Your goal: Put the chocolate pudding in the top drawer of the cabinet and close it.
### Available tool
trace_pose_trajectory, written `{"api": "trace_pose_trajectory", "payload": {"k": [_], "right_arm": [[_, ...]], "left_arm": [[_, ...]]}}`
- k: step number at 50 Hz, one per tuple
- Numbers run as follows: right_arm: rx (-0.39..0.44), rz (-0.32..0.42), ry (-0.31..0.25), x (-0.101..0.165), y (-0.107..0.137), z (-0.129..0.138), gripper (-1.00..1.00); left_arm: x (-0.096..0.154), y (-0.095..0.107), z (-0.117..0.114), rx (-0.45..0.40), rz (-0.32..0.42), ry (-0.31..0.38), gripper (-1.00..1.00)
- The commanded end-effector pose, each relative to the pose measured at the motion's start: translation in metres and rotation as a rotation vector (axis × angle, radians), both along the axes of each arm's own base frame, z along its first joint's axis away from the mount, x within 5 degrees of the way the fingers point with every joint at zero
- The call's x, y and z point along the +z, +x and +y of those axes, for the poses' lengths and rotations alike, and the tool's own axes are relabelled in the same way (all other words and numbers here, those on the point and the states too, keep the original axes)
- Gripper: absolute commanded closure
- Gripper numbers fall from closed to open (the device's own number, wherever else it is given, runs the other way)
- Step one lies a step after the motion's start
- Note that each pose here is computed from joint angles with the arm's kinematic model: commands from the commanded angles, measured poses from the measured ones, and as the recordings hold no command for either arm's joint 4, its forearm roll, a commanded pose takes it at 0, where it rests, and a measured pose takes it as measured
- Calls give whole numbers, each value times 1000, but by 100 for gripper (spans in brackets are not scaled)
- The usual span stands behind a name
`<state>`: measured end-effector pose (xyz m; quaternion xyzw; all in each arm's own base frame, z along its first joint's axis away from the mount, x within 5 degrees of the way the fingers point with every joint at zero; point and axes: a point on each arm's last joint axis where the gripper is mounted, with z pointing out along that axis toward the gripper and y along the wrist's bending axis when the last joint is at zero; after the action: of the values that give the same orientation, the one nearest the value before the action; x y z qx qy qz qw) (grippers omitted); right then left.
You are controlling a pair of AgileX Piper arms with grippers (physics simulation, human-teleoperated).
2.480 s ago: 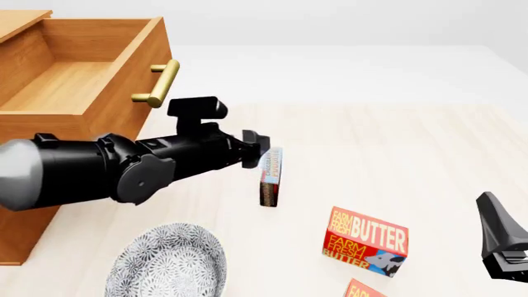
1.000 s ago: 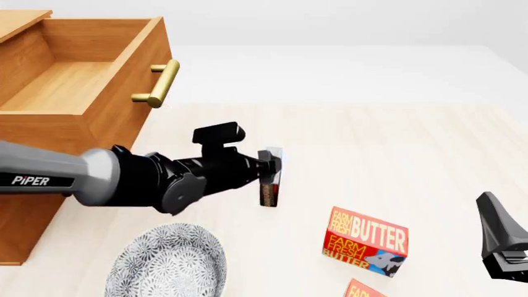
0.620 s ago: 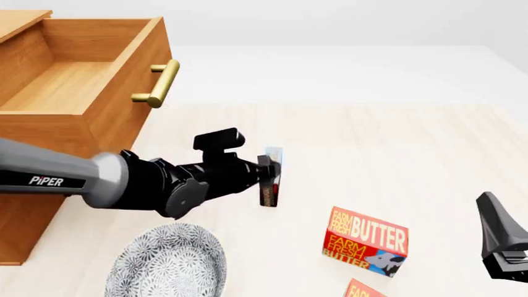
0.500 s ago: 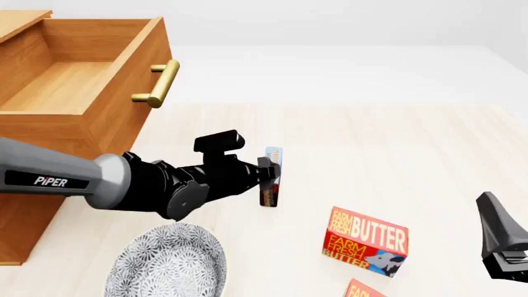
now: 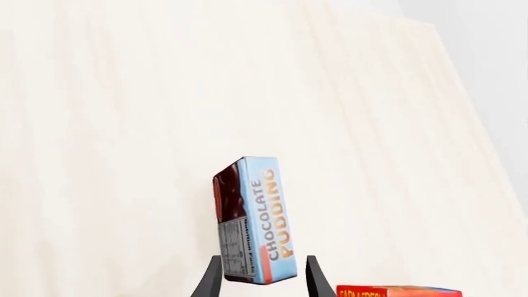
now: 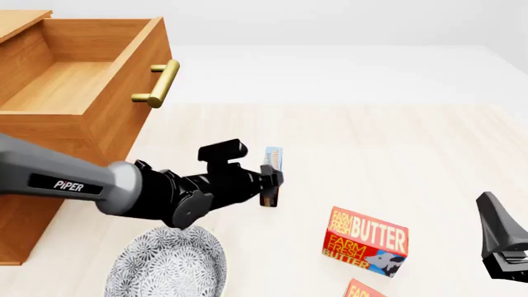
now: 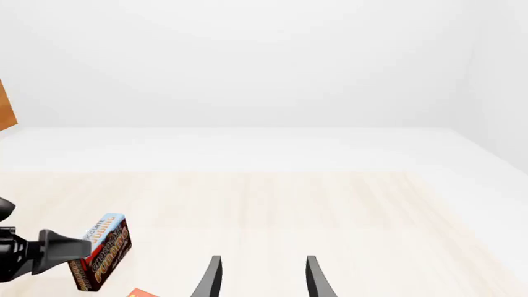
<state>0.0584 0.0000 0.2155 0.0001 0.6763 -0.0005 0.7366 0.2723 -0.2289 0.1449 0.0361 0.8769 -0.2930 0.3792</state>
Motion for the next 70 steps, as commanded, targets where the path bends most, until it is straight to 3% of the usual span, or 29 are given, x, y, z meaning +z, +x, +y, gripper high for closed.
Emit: {"api": "trace_pose_trajectory", "payload": {"k": [1,23,70], "right_arm": [[0,0,0,0,0,0,-100],[0,0,0,0,0,0,-100],[0,0,-1,0,0,0,-100]], "left_arm": [[-5,-3,-7,-10,7,-12,-100],[-14,-3,-16,-16,23,-27,-100],[-23,4,-11,19,40,-41,-100]]}}
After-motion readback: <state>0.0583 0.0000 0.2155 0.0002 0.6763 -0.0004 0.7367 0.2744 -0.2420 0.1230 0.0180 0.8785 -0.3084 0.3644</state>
